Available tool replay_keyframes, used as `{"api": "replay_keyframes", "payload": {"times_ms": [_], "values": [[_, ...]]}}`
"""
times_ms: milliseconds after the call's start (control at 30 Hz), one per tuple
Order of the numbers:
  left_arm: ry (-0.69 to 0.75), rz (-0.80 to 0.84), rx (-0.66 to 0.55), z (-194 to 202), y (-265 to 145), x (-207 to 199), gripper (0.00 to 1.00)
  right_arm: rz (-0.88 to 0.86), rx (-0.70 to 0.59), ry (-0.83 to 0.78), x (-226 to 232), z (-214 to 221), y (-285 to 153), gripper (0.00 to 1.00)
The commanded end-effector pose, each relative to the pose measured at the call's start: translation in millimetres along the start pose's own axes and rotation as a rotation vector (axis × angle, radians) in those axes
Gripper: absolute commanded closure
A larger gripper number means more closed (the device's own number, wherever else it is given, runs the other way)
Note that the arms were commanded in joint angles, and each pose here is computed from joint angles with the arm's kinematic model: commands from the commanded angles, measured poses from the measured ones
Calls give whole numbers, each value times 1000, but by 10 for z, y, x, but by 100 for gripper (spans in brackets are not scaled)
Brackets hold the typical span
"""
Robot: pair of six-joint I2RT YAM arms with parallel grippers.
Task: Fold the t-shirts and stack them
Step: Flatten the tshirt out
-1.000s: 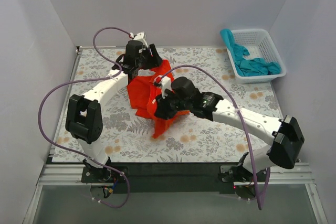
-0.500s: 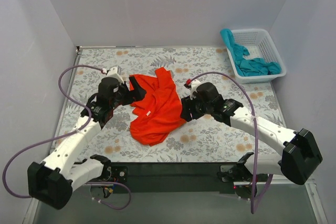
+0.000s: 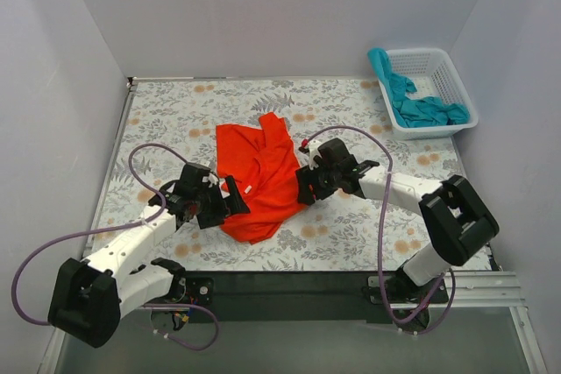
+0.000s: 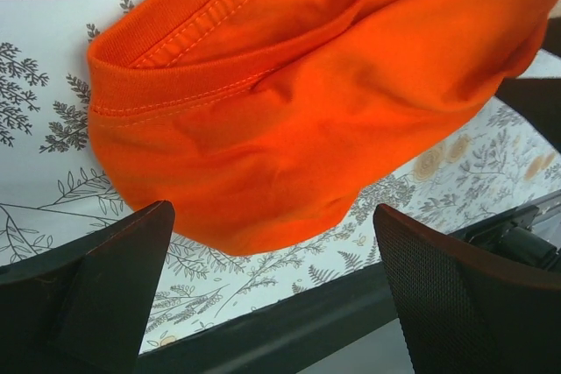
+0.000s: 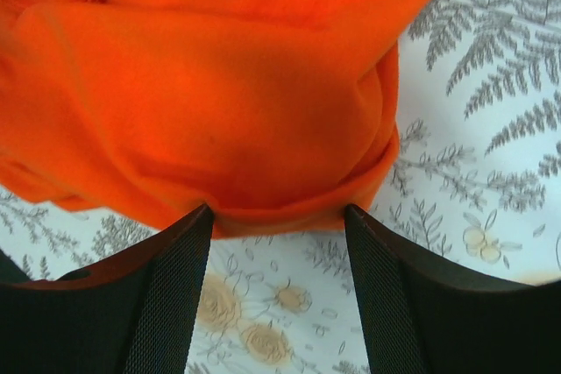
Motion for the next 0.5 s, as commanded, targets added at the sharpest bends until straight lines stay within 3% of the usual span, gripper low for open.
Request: {"api": "replay_keyframes", "payload": {"times_ms": [0,267,333,433,467], "values": [[-1,-22,53,64,67,39,2,-40,-120,-72,13,-505,88,32],[-14,-144,75,70,227,265,2,-47,-98,-66,-28,-495,230,44],[-8,-167,83,74,271,308,2,-46,-93,-63,-39,-466,243,51],[2,-195,101,73,353,365,7,-48,-92,-55,-52,-456,254,62],[9,-200,97,55,381,369,17,-50,-94,-53,-48,-463,252,64]]}}
Point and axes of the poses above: each gripper's point midway between its finger pads, its own y axis out along the fingers, its own x axis along the line the jaws close on, z = x × y, the point moved 1 cm from there along -y, back along the fingers, and after that the axes turned 9 degrees about -y, right-handed, at the moved point
